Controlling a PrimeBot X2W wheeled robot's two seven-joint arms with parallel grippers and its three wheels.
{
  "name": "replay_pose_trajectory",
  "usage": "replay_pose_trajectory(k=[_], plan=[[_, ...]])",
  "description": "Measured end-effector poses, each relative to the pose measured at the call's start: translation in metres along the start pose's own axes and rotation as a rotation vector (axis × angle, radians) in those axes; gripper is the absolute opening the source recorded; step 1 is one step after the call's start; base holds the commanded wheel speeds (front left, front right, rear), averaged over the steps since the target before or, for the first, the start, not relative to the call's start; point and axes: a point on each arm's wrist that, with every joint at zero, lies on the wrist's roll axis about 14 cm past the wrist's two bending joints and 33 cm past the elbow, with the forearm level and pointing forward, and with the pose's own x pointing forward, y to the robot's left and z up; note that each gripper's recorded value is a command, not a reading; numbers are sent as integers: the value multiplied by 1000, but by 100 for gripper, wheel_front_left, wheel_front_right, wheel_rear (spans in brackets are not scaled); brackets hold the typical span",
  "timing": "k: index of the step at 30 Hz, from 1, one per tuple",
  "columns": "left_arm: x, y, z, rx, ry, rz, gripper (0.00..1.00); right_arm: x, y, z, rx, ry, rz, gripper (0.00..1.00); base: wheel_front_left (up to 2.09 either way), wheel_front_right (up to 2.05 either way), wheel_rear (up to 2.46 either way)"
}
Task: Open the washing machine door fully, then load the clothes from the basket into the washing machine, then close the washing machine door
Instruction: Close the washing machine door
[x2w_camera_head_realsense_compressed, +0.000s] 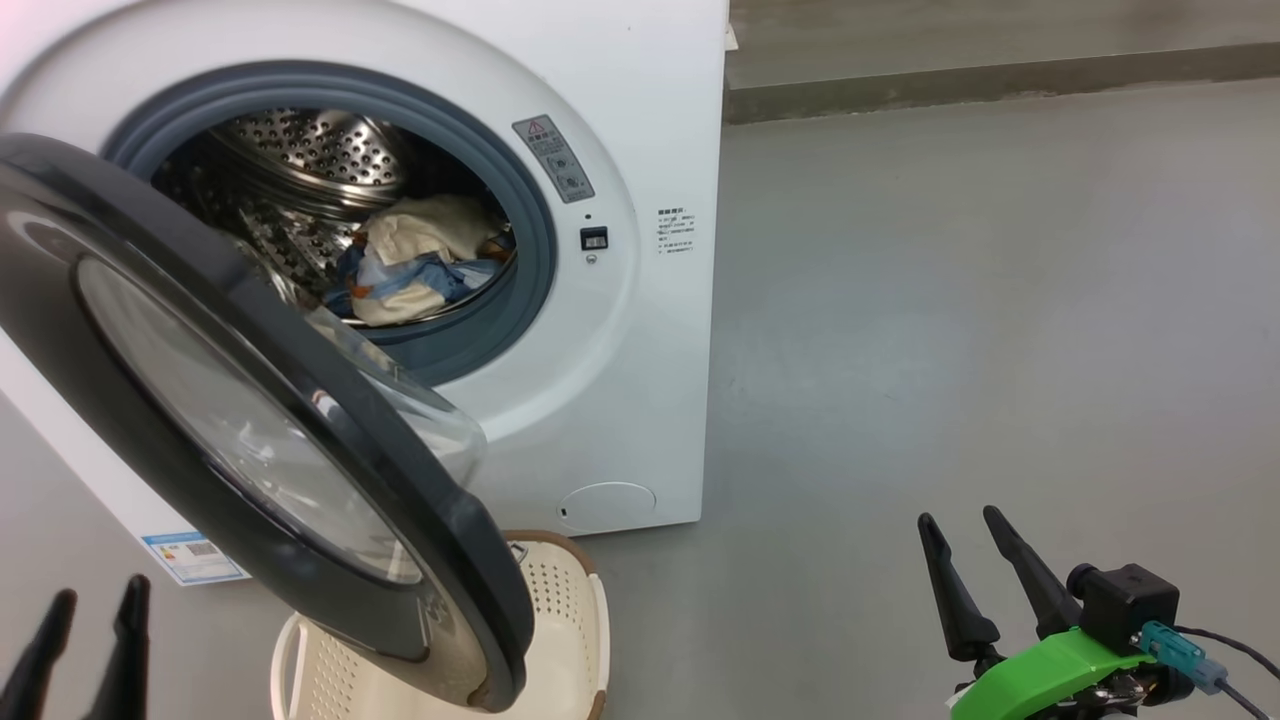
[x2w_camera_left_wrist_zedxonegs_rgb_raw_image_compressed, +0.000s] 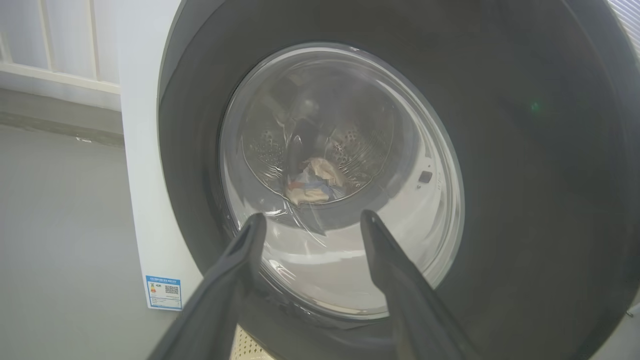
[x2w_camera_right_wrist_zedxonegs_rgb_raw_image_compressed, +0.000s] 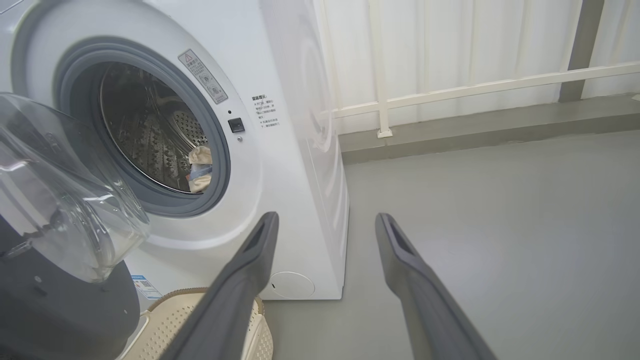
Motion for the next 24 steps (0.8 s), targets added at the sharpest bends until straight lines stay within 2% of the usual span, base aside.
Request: replay_pose_trajectory(k=[11, 24], plan=[[-5, 3, -36, 157, 14, 11, 100, -1, -1, 10, -3, -32, -2, 100, 0, 0, 0], [-8, 15, -32, 170, -42, 105, 100, 1, -1, 15, -12, -48, -2, 100, 0, 0, 0]])
